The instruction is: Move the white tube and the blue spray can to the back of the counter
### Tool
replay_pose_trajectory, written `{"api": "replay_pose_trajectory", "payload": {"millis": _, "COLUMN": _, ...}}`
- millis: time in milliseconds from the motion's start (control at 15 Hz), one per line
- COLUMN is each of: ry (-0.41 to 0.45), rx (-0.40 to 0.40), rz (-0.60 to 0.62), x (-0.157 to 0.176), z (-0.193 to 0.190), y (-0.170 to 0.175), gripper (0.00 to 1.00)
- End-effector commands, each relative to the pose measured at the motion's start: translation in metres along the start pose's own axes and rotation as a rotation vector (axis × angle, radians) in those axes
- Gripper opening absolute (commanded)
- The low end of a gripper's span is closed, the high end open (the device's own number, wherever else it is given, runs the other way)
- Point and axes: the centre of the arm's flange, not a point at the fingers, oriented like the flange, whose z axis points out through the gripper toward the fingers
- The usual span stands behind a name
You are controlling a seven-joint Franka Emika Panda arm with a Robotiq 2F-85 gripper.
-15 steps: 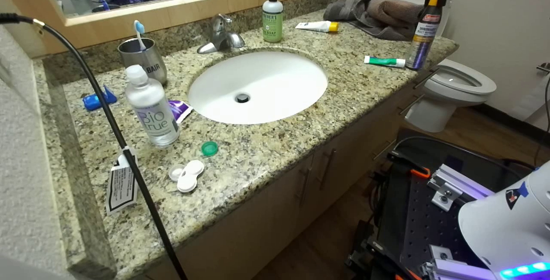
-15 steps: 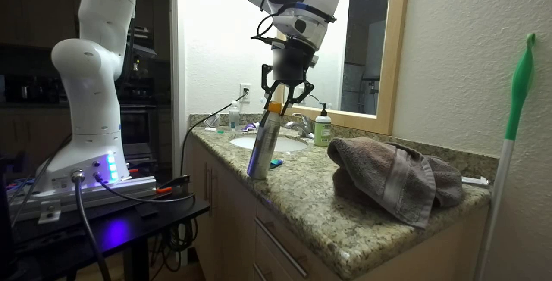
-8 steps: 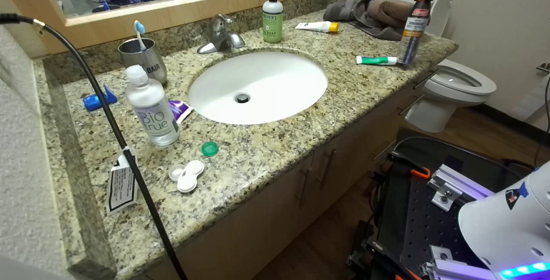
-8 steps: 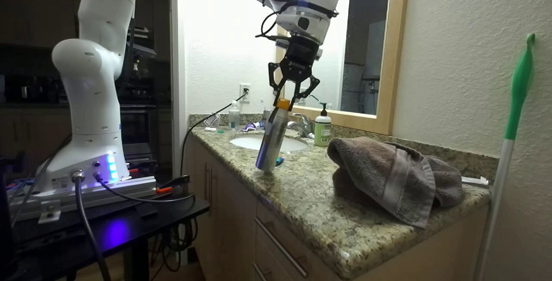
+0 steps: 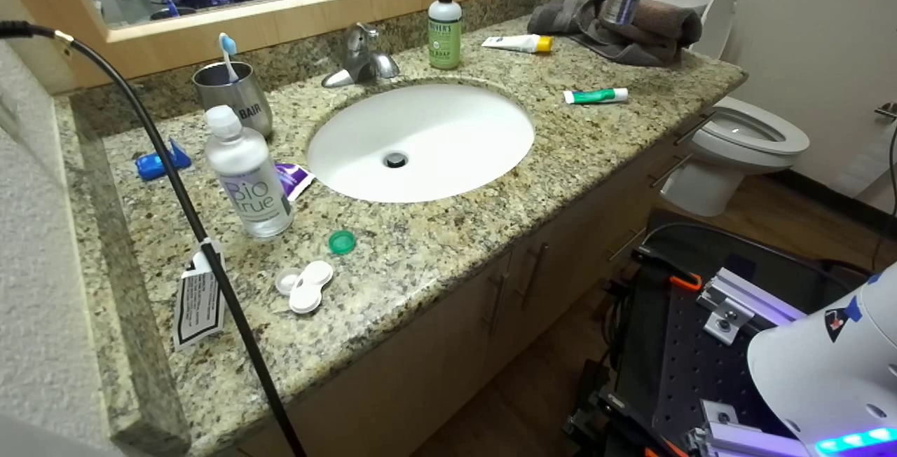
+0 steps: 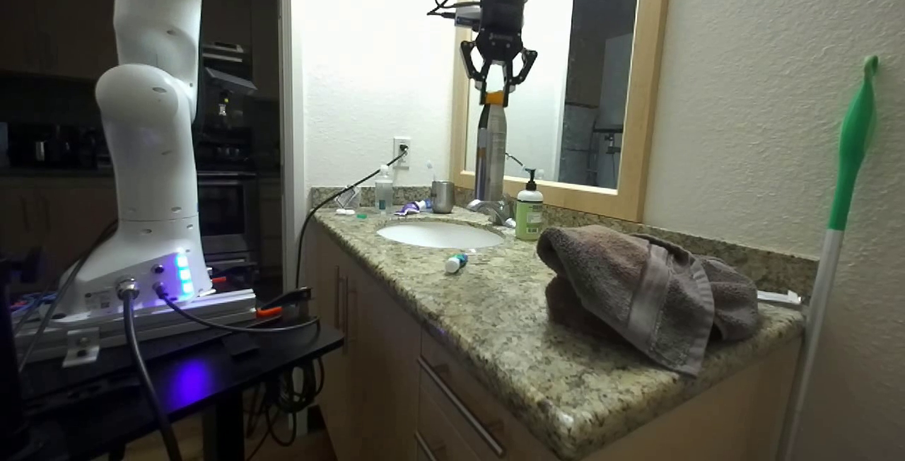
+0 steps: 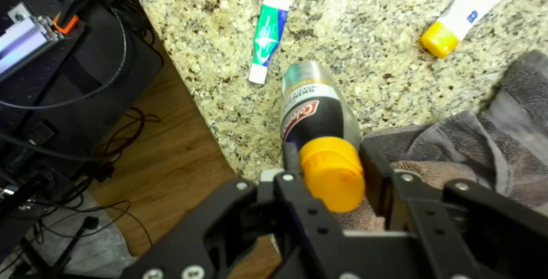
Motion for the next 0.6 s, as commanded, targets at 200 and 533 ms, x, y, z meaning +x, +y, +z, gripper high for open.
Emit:
{"api": "replay_pose_trajectory", "payload": {"millis": 200, "ry": 0.089, "rx": -0.059, "rz": -0.025, "x": -0.035, "z": -0.003, "y": -0.010, "gripper": 0.38}}
{"api": "replay_pose_trajectory", "payload": {"millis": 533, "ry": 0.031, "rx": 0.031, "rz": 0.128, "x": -0.054, "z": 0.023, "y": -0.063, "gripper": 0.13}}
